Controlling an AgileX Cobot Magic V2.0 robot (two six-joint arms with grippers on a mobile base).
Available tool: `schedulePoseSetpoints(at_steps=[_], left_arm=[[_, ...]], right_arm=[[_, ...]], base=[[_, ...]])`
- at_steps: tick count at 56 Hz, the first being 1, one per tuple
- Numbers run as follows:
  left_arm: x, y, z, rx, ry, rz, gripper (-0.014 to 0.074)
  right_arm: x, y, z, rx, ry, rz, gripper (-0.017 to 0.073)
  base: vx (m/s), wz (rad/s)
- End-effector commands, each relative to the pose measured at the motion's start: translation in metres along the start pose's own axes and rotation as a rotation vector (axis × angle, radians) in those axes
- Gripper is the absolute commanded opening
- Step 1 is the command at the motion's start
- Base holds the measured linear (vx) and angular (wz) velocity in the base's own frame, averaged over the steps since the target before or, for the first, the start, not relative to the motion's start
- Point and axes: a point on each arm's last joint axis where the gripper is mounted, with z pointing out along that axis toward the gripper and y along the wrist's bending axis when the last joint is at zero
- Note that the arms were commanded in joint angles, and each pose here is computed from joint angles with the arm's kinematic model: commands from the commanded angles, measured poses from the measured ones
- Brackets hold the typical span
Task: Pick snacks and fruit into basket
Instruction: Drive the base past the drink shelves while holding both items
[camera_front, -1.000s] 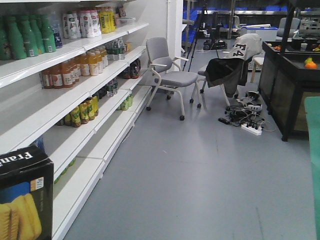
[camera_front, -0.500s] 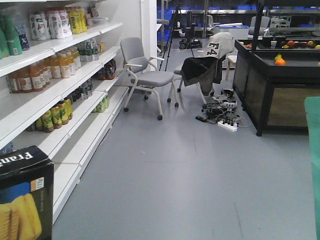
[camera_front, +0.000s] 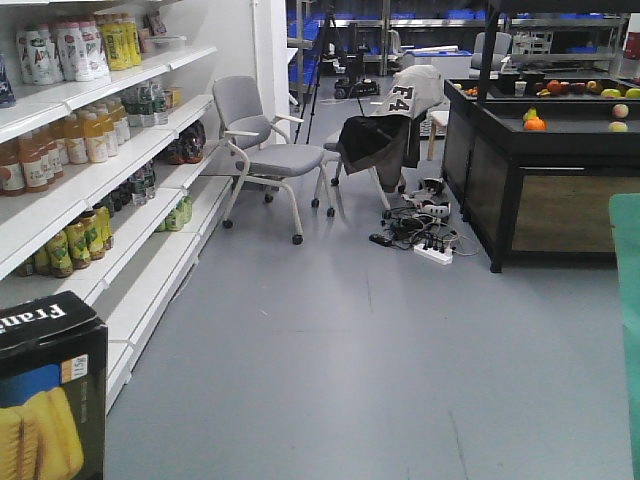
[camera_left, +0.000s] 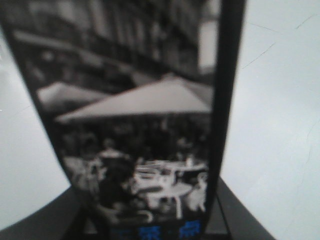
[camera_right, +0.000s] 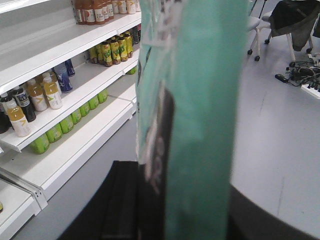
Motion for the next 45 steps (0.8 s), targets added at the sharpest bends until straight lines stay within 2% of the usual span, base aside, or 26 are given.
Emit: schedulePoseSetpoints(at_steps=[1, 45], left_arm=[[-0.0182, 0.0015, -0.0082, -0.014, -0.129, -0.004, -0.0008], [-0.0182, 0.0015, -0.0082, -0.014, -0.129, -0.004, -0.0008]], right_arm=[[-0.0175, 0.0007, -0.0054, -0.007, -0.122, -0.020, -0.0007], [-0.0175, 0.0007, -0.0054, -0.007, -0.122, -0.020, -0.0007]], base=[[0.15, -0.08], [0.25, -0.05]])
